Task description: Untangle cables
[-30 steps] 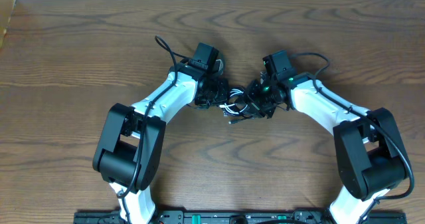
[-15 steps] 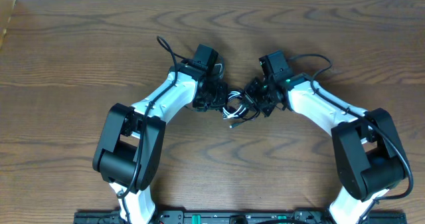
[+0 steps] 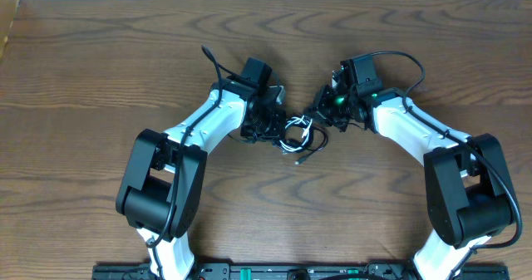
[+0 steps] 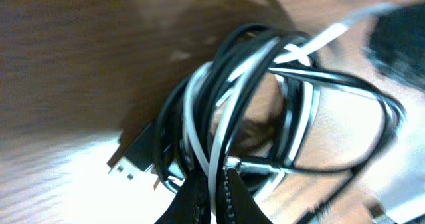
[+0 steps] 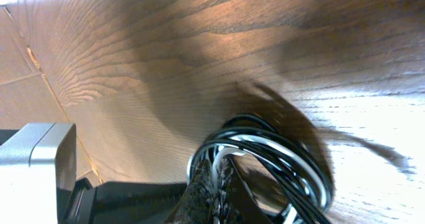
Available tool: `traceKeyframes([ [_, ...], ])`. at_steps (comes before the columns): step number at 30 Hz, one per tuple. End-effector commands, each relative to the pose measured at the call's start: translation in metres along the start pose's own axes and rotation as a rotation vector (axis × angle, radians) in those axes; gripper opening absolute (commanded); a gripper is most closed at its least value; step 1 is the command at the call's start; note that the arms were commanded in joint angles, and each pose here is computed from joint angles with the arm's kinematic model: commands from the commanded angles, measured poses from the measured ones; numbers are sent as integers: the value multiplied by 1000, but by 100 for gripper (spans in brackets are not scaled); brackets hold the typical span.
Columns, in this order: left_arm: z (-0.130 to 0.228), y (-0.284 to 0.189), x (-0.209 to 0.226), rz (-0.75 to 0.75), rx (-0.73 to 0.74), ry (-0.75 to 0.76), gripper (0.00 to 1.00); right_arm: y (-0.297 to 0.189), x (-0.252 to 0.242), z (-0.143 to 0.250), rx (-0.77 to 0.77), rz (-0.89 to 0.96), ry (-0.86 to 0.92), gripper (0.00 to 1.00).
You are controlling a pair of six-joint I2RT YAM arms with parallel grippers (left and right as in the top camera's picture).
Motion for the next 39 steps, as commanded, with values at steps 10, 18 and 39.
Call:
traceKeyframes([
  [10,-1,1,-24,213,-3,30,8,3,-8,-2,-14,33,-22,1],
  [18,-6,1,-24,214,-30,31,14,7,-18,0,-67,120,-110,1],
  [39,-10,-25,36,90,-72,-138,33,-14,9,8,6,39,-614,35],
])
Point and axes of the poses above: each gripper's point midway between its finger pads, its own y axis out along the fingers, its own x axis along the line the jaws close on, z = x × y, the point moved 5 cm from there along -y, back along the fingers, and after that the axes turned 14 degrees about y, right-handed, at the moved point
